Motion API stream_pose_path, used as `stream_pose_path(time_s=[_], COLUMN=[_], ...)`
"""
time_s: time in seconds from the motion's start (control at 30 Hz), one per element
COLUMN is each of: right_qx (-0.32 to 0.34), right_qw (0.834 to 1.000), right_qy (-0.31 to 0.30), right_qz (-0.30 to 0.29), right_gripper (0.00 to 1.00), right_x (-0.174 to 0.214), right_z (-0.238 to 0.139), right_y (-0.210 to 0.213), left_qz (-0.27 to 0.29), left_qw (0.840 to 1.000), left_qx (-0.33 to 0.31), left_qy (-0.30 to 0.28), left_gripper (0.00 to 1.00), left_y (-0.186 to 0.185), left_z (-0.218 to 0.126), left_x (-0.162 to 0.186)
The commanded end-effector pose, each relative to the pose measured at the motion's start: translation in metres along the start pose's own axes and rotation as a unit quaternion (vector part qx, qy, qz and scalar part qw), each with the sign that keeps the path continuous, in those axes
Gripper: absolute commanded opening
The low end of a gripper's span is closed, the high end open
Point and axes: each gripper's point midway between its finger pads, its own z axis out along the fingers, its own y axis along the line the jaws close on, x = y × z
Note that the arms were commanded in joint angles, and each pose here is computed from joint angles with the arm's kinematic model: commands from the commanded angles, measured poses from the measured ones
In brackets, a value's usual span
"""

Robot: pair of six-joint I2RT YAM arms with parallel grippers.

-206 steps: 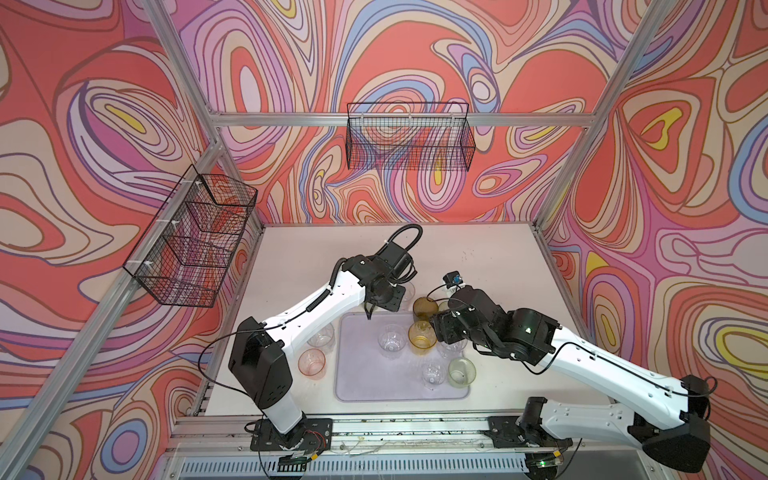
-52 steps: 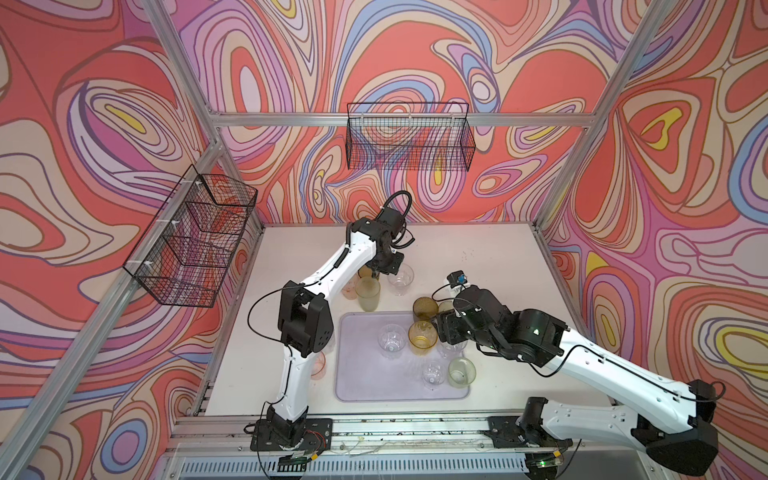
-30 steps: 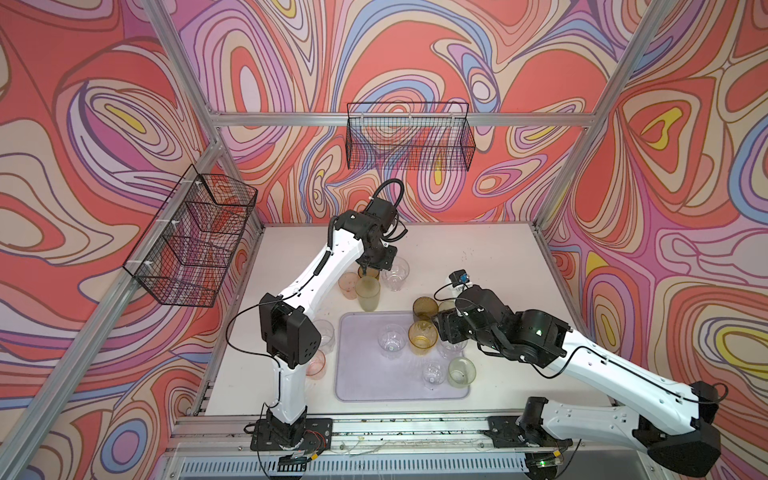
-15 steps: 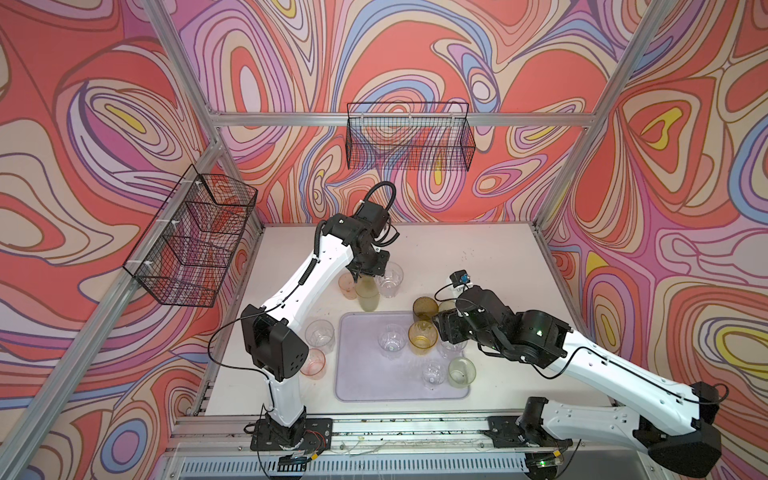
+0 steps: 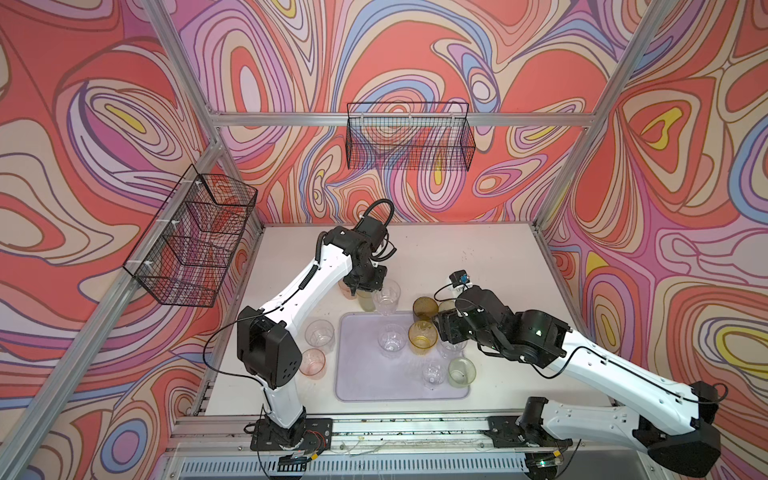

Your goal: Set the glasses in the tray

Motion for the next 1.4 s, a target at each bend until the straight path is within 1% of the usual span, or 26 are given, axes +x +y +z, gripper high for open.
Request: stream_pose_path(time_s=[0.0, 0.33, 0.5, 0.67, 1.37], right_qx=[0.006, 0.005, 0.004, 0.002, -0.001], right_qw=[1.0, 1.0, 1.0, 1.0, 1.0], right_qy=[0.0, 0.004, 0.003, 0.004, 0.001], right_qz=[0.001, 0.0, 0.001, 0.001, 0.004], right_gripper=[0.74, 0.73, 0.73, 0.73, 0.73], right_x=[-0.002, 0.0, 0.0, 0.0, 0.002], right_z=[0.002, 0.003, 0.002, 0.002, 0.001], right_y=[-0.001, -0.001, -0.001, 0.0, -0.001], left_qz=[-0.005, -0.015, -0.014, -0.008, -0.022], left_qw=[1.0, 1.0, 1.0, 1.0, 1.0], left_qx=[0.019, 0.012, 0.018, 0.002, -0.011], left_qy=[-0.02, -0.013, -0.016, -0.012, 0.005], left_gripper=[0.0, 0.0, 0.0, 0.0, 0.0], left_y=[-0.011, -0.014, -0.022, -0.024, -0.02], left_z=[-0.012, 0.008, 0.015, 0.025, 0.059], left_x=[0.0, 0.006, 0.005, 0.007, 0.016])
